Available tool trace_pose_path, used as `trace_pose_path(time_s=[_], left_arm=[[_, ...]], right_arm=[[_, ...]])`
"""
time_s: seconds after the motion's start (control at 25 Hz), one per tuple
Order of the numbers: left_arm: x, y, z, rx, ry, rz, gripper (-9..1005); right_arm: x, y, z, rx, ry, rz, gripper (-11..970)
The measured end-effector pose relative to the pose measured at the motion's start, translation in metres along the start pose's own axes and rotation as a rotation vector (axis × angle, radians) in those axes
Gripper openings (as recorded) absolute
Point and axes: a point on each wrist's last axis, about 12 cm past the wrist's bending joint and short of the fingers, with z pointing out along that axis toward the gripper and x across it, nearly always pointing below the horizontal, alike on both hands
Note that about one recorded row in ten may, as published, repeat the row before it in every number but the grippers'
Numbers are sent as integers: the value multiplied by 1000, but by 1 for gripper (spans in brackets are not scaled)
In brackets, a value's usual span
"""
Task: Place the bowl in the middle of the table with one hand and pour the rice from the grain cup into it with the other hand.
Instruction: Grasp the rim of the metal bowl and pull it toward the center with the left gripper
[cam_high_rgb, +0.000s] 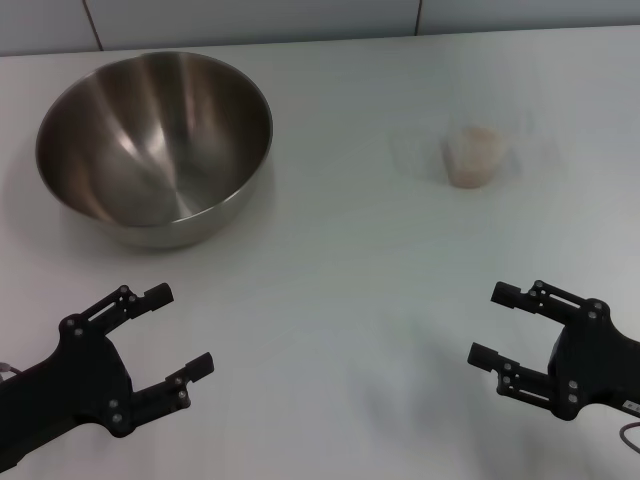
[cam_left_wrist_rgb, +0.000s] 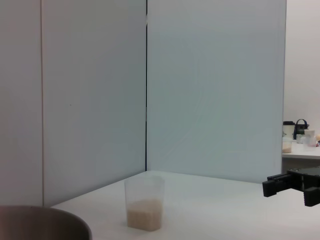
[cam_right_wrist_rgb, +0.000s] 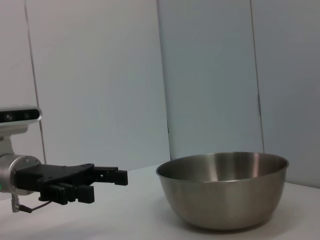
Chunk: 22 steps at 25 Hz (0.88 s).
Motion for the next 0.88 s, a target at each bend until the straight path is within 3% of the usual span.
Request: trace_pose_path(time_s=[0.72, 0.88], left_arm=[[2, 2, 1, -13, 14, -3, 819], [-4, 9, 4, -26, -7, -66, 817]], right_arm=[[-2, -2, 3, -11, -3, -4, 715], [-3, -2, 4, -16, -5, -2, 715]])
